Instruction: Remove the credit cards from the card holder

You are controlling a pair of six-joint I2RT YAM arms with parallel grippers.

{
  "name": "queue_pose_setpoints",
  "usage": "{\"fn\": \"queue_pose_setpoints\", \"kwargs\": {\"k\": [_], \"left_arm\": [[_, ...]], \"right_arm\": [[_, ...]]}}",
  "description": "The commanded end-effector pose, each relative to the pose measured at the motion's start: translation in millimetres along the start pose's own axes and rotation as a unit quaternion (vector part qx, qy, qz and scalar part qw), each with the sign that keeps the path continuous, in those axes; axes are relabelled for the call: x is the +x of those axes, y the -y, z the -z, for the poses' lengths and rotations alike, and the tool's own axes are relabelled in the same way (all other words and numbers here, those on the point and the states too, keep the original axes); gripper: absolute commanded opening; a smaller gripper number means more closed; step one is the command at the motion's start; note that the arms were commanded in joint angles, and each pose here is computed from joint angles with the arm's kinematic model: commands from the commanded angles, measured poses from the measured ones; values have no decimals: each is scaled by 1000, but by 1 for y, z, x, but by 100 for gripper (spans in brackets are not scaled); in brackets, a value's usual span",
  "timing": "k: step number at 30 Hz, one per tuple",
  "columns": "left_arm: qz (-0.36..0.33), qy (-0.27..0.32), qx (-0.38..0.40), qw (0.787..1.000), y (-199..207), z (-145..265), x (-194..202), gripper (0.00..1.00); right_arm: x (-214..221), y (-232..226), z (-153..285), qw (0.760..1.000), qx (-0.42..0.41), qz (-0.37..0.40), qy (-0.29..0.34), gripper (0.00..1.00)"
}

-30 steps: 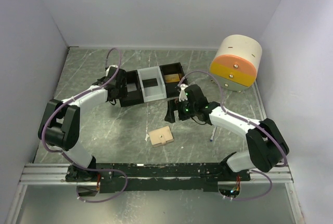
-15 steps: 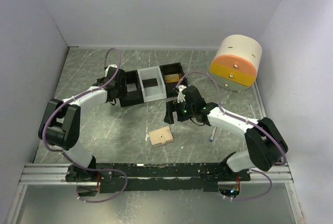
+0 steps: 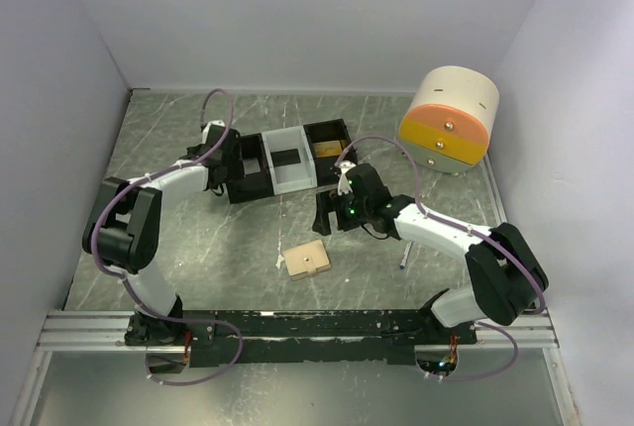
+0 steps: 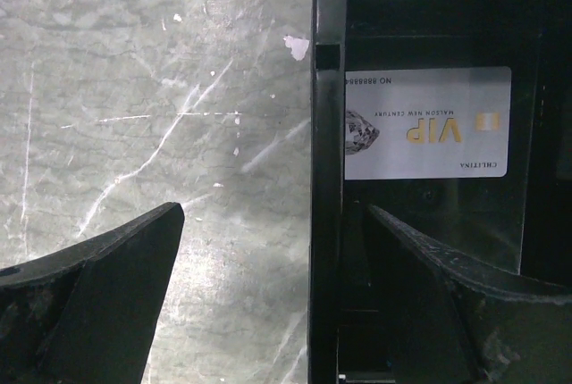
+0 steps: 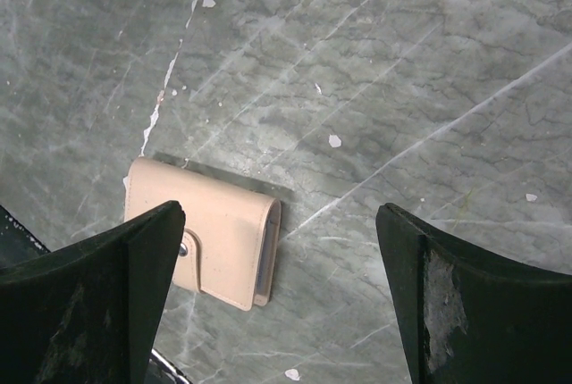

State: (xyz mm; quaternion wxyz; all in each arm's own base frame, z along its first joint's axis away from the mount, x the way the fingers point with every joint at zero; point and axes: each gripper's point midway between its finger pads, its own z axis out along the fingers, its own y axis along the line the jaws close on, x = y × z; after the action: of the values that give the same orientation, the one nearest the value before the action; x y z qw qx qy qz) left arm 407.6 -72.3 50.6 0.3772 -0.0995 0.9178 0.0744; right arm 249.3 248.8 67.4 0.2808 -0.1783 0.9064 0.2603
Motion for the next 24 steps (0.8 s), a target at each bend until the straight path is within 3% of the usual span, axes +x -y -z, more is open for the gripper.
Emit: {"fn": "queue_pose_setpoints", "kwargs": {"k": [1, 8, 17, 24], "left_arm": [[16, 17, -2, 1000, -4, 5, -16, 94], [45, 26, -24, 998, -45, 10, 0, 94], [46, 35, -17, 998, -30, -4, -15, 94], [27, 64, 28, 997, 4, 37, -34, 94]], "right_arm": [[2, -8, -2, 1000, -9, 17, -2, 90], [17, -12, -6, 999, 6, 41, -18, 90], [29, -15, -13, 996, 33, 69, -36, 90], [45, -5, -6, 994, 54, 76, -52, 86]]}}
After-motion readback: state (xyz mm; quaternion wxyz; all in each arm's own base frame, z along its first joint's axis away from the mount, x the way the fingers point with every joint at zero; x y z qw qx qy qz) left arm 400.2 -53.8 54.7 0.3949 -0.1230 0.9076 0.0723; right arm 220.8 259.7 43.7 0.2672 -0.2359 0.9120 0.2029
